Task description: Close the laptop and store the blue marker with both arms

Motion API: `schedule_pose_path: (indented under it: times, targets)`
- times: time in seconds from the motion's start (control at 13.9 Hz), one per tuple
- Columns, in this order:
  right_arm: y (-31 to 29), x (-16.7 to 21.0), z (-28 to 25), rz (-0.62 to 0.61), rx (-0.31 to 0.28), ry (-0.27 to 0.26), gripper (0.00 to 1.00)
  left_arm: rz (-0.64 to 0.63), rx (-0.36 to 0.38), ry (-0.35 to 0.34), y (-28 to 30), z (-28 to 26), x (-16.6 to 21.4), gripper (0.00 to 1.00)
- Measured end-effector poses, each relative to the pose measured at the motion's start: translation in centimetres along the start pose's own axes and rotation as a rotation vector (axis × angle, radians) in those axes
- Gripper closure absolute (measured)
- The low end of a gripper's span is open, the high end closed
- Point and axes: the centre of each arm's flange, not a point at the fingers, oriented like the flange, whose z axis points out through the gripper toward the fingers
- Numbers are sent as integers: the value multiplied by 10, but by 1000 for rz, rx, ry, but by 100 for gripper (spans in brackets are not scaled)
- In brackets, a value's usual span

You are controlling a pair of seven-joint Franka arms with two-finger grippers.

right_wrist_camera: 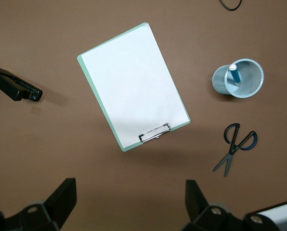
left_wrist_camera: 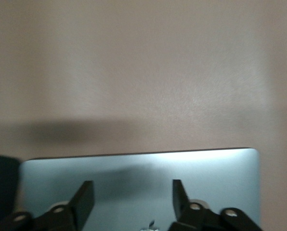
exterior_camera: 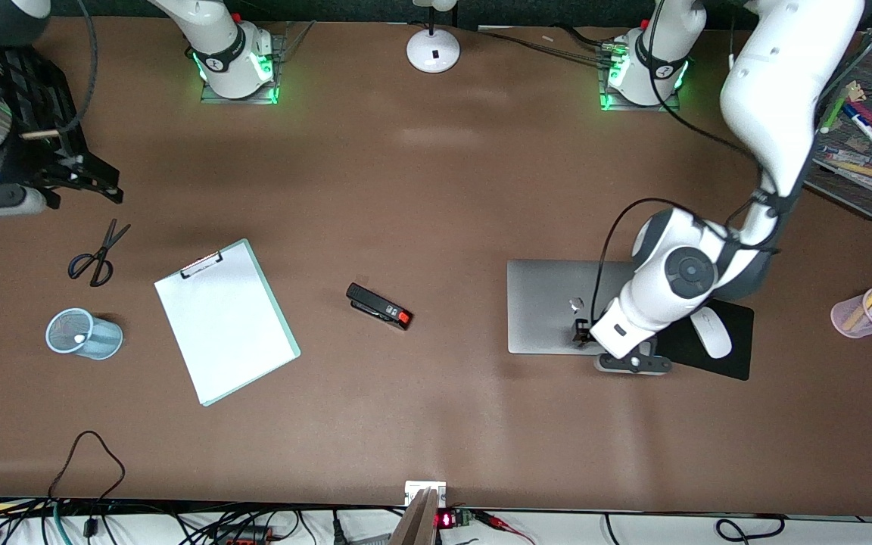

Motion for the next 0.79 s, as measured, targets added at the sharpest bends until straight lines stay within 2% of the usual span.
schedule_pose_path:
  times: [0.14,0.36,0.57,0.79]
  targets:
    - [3,-3,-12,5,0,23,0,1,32,-17,2,-47,5,2]
    - [7,-1,-27,12,-2,54,0,4,73,-74,7,-93,0,0]
    - [13,3,-21,23,-3,43,0,7,91,-136,12,-132,-2,0]
    - [12,3,-18,80,-2,23,0,45,88,-121,9,-179,3,0]
